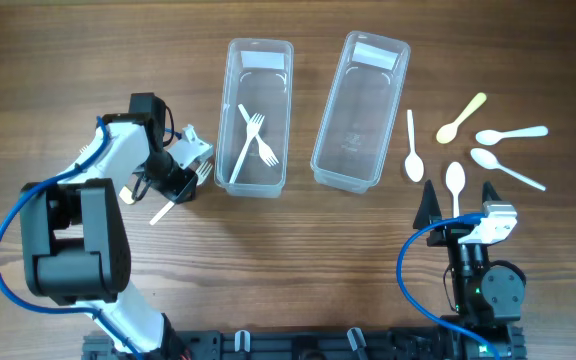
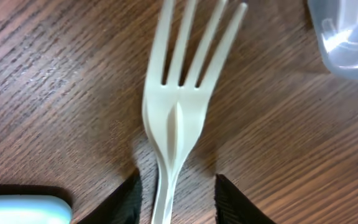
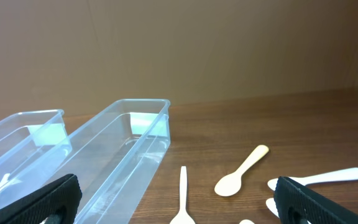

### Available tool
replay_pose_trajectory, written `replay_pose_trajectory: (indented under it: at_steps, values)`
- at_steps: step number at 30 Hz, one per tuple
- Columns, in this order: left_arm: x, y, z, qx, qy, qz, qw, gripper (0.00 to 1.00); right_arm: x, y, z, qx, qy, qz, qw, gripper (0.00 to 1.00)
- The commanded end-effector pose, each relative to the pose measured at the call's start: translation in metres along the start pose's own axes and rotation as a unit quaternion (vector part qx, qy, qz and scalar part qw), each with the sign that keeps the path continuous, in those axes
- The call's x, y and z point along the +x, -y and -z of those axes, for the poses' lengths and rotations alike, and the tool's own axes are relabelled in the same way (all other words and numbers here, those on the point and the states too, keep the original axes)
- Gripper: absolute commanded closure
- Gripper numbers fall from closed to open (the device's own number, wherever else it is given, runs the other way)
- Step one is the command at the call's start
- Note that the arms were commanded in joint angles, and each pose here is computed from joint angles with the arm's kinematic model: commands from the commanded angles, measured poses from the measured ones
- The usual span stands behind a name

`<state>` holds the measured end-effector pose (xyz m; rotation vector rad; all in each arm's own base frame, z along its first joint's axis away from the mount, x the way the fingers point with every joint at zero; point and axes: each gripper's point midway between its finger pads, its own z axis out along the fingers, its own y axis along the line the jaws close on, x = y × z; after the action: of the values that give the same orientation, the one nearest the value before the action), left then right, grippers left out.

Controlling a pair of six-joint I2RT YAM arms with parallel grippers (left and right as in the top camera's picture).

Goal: Pack container
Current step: 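Grasp the white fork near the container with the left gripper, then lower the white fork into the left container and open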

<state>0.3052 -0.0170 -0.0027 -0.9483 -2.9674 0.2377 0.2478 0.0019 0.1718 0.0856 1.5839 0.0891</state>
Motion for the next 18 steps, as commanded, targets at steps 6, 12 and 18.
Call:
replay_pose_trajectory:
  at_steps: [6,12,18]
  values:
    - [0.007,0.001,-0.013,0.007,-0.018,0.065,0.998,0.80,-0.002,-0.002,0.000,-0.007,0.004,0.002,1.000,0.00]
    - [0.008,0.001,-0.013,0.008,-0.019,0.066,0.998,0.96,-0.002,-0.002,0.000,-0.007,0.004,0.002,1.000,0.00]
    - [-0.013,-0.048,0.030,-0.113,0.003,0.155,0.981,0.96,-0.002,-0.002,0.000,-0.007,0.004,0.002,1.000,0.00]
